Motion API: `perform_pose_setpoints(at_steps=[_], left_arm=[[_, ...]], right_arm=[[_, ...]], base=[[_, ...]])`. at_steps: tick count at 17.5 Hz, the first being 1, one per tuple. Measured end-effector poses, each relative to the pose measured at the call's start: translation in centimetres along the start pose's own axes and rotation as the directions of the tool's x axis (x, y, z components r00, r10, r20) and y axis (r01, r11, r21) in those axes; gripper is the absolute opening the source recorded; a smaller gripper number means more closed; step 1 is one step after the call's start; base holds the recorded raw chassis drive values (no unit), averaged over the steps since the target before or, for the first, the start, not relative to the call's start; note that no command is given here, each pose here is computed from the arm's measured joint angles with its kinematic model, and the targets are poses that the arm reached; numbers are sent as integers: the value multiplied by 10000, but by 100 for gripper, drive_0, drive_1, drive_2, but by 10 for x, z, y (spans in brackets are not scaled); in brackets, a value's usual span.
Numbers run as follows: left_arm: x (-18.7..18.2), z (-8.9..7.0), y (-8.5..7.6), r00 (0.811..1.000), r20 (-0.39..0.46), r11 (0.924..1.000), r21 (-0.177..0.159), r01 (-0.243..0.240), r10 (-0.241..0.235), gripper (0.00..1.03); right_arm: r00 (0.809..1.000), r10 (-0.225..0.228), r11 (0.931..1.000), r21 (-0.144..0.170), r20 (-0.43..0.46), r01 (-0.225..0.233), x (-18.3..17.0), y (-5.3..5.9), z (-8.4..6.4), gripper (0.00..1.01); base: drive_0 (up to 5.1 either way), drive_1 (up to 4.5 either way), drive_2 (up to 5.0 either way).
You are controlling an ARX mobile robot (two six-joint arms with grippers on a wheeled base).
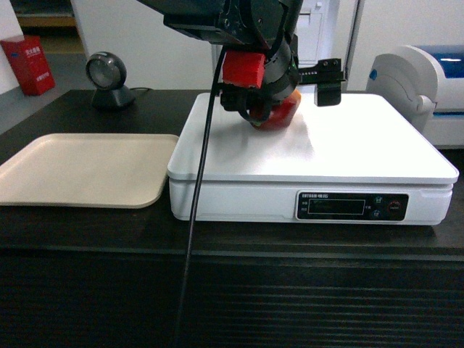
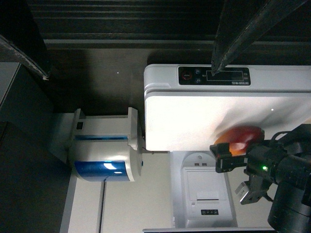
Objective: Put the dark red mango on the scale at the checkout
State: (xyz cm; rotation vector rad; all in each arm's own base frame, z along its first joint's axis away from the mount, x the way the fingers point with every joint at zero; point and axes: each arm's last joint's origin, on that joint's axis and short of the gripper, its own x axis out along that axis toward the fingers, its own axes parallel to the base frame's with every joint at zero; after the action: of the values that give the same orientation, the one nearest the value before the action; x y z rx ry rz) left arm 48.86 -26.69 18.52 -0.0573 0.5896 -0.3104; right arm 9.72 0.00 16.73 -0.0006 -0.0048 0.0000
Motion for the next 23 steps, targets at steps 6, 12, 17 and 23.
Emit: perform_pose_setpoints(at_steps=[6, 12, 17, 23], left_arm=[[-63, 54, 10, 9636, 2592, 9900, 1380, 302, -655, 98], [-161, 74, 53, 8335, 5086, 9637, 2481, 983, -2160, 98], [-238, 17, 120, 8121, 5555, 9711, 335, -2364, 1786, 76], [-289, -55, 146, 7482, 6048, 9500, -466, -3086, 2727, 33]], right_arm=[[10000, -4, 10000, 0, 0, 4, 0, 0, 0, 98], [10000, 4, 10000, 0, 0, -4, 0, 0, 0, 98], [10000, -11, 10000, 0, 0, 11, 0, 0, 0, 98], [10000, -4, 10000, 0, 0, 4, 0, 0, 0, 98]], base=[[0, 0, 0], [0, 0, 0], [0, 0, 0], [0, 0, 0]])
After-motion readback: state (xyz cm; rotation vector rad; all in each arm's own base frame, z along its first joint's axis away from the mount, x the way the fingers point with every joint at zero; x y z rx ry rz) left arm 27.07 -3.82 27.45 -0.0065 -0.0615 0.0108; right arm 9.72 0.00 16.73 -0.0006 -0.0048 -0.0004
